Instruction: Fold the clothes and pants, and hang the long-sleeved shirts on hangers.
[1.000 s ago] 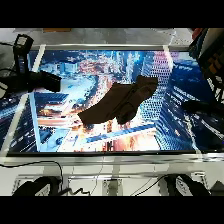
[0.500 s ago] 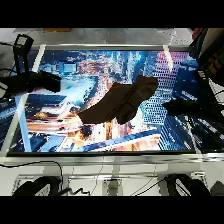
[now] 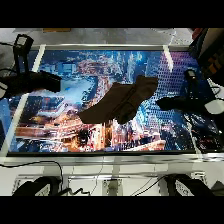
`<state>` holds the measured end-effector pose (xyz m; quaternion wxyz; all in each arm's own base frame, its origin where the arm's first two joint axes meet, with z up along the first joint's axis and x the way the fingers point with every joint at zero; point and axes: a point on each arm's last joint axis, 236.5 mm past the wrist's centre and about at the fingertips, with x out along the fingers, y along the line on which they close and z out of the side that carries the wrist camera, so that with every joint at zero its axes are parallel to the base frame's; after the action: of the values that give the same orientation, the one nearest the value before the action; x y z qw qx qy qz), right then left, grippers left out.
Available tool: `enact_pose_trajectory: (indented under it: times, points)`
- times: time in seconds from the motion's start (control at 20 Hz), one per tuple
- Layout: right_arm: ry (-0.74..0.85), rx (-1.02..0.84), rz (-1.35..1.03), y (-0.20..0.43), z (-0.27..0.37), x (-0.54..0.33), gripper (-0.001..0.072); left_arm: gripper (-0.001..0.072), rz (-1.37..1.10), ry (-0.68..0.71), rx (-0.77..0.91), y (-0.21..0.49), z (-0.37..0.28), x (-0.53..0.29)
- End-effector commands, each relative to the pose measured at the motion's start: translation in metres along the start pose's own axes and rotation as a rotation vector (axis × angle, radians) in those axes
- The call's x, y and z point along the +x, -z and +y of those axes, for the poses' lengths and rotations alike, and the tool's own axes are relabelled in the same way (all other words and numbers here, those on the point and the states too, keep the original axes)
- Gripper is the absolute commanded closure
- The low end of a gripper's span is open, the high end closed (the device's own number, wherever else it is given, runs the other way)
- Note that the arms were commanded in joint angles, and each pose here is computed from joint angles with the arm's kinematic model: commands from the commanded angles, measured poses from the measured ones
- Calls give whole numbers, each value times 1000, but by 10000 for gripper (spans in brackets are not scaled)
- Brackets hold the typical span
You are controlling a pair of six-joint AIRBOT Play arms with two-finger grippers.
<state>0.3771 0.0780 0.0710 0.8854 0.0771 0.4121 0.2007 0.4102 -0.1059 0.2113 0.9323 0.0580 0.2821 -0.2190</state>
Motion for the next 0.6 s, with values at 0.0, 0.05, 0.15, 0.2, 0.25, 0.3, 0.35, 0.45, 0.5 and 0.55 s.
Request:
enact_pose_trajectory:
  times: [0.0, 0.05, 0.15, 0.2, 0.25, 0.3, 0.35, 0.45, 0.5, 0.55]
  points:
    - [-22, 37, 93, 22, -5, 47, 202, 697, -9, -4, -1, -2, 1, 0]
    - [-20, 35, 103, 25, -4, 61, 202, 697, -28, -2, -9, -6, 0, 0]
    - [-10, 51, 106, 29, -1, 91, 202, 697, -51, 32, -46, -12, -7, 0]
    - [3, 89, 97, 30, -1, 105, 203, 697, -60, 50, -62, -15, -11, 0]
    - [18, 145, 85, 30, -2, 118, 205, 697, -68, 64, -75, -16, -15, -1]
    - [32, 202, 73, 30, -4, 128, 205, 697, -69, 67, -78, -17, -15, -1]
    - [38, 242, 64, 31, -5, 137, 206, 695, -69, 68, -78, -17, -16, -1]
    - [23, 308, 76, 37, -5, 151, 216, 684, -67, 68, -78, -16, -15, 0]
    - [14, 326, 92, 39, -5, 158, 232, 544, -61, 67, -78, -15, -15, 2]
    - [6, 340, 99, 38, -4, 163, 232, 241, -55, 70, -80, -13, -15, 4]
